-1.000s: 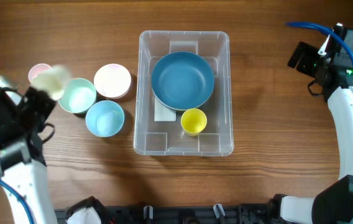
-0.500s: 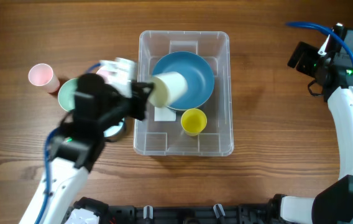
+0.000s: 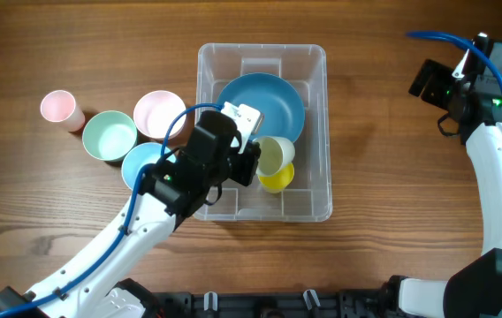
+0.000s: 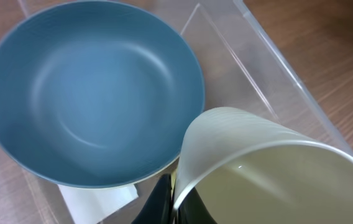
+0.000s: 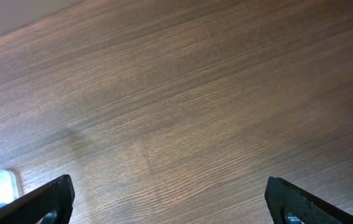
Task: Pack container
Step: 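Carry the pale cup into the container and stack it on the yellow cup, then open the left gripper and move it back toward the pink cup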
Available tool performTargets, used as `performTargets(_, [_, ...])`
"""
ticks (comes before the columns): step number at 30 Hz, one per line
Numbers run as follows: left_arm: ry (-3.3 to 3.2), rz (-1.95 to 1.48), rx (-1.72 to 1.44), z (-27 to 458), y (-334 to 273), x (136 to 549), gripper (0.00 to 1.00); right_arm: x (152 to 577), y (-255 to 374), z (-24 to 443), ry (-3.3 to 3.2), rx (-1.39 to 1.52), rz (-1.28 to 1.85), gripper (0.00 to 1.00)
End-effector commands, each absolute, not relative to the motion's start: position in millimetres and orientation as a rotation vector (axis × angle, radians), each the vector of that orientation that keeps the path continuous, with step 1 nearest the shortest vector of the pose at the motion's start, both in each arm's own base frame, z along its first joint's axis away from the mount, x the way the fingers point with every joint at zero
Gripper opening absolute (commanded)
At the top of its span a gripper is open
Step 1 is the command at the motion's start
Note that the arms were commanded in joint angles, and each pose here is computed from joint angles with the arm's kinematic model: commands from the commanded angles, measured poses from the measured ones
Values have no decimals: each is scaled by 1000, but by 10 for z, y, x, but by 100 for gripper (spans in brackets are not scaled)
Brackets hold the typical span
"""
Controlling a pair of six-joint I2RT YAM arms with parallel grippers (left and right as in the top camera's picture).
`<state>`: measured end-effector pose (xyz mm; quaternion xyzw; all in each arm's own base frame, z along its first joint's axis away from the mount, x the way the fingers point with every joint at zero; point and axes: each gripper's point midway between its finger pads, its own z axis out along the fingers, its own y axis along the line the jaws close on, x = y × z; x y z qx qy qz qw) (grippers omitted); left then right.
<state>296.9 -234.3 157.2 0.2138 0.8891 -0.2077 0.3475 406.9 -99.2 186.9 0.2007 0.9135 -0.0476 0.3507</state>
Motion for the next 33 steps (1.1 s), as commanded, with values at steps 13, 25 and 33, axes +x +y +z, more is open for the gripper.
performTargets(13, [2319,-394,624,1500,-2373,2835,4,4084,-1001,1933,2349,515,-135,100])
performTargets(25, [2279,-392,602,1575,-2394,2911,59,4084,-1001,1933,2349,515,-135,100])
performTargets(33, [2166,-119,307,1934,-1909,3357,57,4083,-1001,1933,2349,515,-135,100])
